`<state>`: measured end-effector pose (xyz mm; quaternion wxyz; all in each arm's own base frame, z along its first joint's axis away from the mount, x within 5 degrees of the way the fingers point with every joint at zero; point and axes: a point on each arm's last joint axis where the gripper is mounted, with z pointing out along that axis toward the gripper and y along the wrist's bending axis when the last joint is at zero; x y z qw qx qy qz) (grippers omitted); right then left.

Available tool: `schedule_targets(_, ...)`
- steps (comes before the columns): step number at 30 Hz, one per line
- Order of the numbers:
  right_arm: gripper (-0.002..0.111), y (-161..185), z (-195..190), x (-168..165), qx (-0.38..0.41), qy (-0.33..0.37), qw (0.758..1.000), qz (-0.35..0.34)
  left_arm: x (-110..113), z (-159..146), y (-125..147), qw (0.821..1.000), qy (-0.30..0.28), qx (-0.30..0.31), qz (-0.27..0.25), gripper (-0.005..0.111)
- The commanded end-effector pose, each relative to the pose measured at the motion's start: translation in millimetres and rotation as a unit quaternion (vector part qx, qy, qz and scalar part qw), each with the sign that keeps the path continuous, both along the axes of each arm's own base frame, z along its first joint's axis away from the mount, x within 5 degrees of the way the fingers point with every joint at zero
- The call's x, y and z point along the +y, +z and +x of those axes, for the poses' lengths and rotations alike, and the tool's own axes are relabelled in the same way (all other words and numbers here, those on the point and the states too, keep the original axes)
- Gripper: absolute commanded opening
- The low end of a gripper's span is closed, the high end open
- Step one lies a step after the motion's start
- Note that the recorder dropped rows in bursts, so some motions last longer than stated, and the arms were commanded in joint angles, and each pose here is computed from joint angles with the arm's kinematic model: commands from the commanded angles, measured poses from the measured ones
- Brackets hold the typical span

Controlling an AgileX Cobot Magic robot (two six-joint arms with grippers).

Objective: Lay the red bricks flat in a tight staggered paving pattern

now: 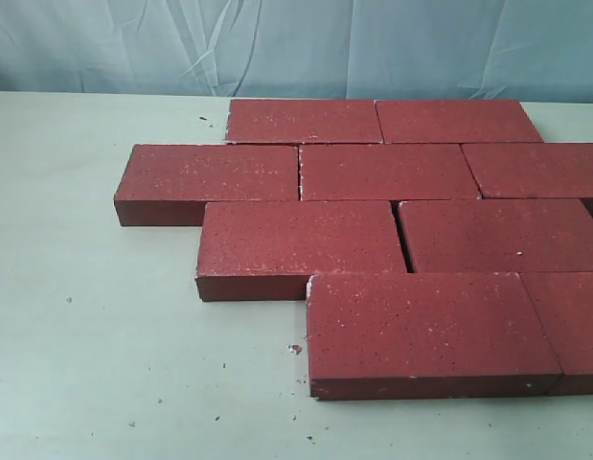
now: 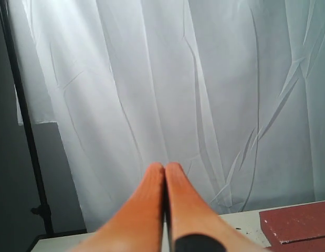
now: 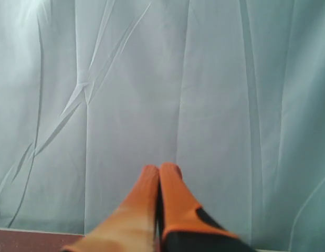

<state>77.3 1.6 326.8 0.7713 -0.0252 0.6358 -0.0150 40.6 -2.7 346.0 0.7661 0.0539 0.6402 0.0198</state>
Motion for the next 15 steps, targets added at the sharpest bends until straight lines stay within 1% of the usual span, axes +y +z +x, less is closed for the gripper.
schedule_targets(1,-0.001,-4.7,-13.3,-0.5,-0.032,0.001,0.999,0.012,-0.4,-1.8,-1.9,1.000,-0.006,-0.012,-0.016,0.000)
schedule_targets(6,-0.001,-4.0,-18.2,-0.8,-0.042,0.006,0.998,0.039,-0.6,-2.1,-2.3,1.000,-0.008,-0.010,-0.020,0.000)
schedule_targets(15,-0.001,-4.1,-18.1,-0.9,-0.041,0.007,0.998,0.049,-0.4,-2.1,-2.4,1.000,-0.006,-0.010,-0.017,0.000)
